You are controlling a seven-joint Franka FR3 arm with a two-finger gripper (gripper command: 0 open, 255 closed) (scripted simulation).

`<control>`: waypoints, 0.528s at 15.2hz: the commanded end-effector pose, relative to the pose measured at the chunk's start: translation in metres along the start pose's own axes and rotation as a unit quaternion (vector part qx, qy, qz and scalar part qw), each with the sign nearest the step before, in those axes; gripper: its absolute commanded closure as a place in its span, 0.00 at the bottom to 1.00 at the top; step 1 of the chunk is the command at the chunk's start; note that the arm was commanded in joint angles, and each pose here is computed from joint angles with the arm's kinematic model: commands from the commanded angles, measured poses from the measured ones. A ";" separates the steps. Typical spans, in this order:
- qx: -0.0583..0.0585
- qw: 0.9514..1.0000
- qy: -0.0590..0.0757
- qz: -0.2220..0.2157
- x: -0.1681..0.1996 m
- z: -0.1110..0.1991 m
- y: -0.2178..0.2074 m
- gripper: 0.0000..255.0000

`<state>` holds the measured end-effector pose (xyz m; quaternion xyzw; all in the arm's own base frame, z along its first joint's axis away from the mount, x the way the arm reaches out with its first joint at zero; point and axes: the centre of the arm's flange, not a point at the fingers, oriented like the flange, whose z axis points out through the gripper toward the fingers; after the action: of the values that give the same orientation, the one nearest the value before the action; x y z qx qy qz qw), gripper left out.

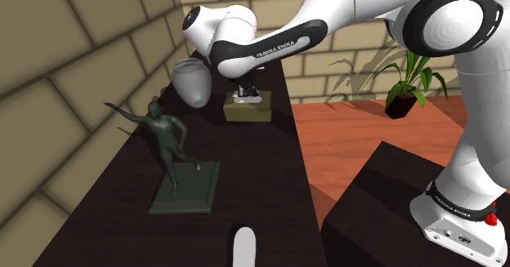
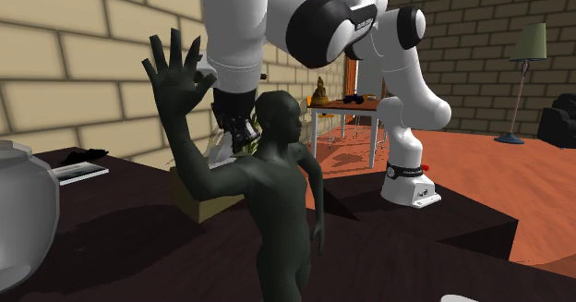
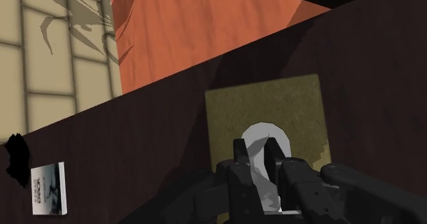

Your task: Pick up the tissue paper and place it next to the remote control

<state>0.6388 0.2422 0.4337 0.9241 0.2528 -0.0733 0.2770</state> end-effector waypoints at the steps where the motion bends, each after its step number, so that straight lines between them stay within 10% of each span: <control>1: 0.000 1.000 0.000 0.000 -0.003 -0.010 0.005 1.00; 8: 0.000 1.000 0.000 0.000 -0.013 -0.041 0.023 1.00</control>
<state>0.6390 0.2425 0.4777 0.9242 0.2527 -0.0732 0.2769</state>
